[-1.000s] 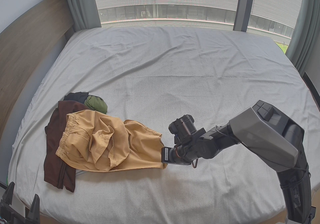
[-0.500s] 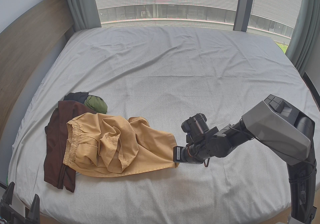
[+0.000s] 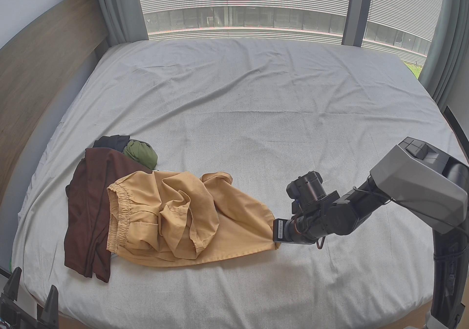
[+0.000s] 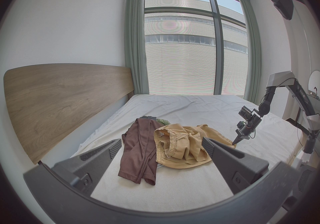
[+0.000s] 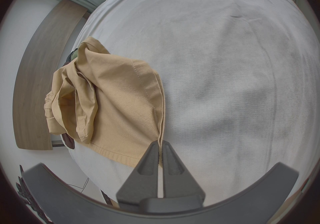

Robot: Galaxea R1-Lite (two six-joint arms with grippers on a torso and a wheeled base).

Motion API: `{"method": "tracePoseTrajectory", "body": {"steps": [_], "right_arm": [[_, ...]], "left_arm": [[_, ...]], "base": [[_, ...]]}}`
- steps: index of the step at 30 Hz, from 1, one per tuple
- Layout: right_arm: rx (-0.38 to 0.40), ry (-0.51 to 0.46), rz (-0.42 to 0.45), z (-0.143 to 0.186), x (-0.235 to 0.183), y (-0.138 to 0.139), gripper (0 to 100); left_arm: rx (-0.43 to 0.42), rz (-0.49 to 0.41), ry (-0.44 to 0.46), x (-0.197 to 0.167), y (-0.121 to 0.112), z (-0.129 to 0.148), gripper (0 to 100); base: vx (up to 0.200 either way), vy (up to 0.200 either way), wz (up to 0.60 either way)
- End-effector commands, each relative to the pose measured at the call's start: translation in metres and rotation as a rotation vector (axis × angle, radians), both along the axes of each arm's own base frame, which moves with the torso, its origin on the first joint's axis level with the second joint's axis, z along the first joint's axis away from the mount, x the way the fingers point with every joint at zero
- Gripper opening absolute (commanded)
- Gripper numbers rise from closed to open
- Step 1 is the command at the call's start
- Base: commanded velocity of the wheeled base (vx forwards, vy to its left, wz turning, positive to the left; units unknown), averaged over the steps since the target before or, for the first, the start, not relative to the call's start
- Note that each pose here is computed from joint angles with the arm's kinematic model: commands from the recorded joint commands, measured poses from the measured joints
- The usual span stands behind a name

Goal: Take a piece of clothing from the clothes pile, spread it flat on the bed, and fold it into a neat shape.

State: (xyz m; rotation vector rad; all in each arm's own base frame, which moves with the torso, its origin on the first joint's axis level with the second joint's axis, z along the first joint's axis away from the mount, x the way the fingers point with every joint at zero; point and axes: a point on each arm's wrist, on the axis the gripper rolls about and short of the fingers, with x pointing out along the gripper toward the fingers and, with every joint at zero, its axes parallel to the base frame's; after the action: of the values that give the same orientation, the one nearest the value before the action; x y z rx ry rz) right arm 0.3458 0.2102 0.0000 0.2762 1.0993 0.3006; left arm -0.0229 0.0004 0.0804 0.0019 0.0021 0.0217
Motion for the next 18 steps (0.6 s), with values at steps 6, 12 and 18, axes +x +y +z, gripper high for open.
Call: {"method": "tracePoseTrajectory", "body": {"steps": [6, 12, 18], "right_arm": [[-0.017, -0.01, -0.054, 0.001, -0.007, -0.04, 0], [-0.025, -0.008, -0.082, 0.002, -0.014, -0.058, 0], [-0.036, -0.008, -0.099, -0.001, -0.024, -0.075, 0]], "left_arm": [[0.001, 0.0, 0.006, 0.0, 0.0, -0.005, 100], [0.001, 0.001, 0.004, 0.0, 0.0, -0.005, 100], [0.003, 0.001, 0.006, 0.0, 0.0, -0.005, 100]], "base": [[0.0, 0.0, 0.0], [0.0, 0.0, 0.0], [0.0, 0.0, 0.0]]}}
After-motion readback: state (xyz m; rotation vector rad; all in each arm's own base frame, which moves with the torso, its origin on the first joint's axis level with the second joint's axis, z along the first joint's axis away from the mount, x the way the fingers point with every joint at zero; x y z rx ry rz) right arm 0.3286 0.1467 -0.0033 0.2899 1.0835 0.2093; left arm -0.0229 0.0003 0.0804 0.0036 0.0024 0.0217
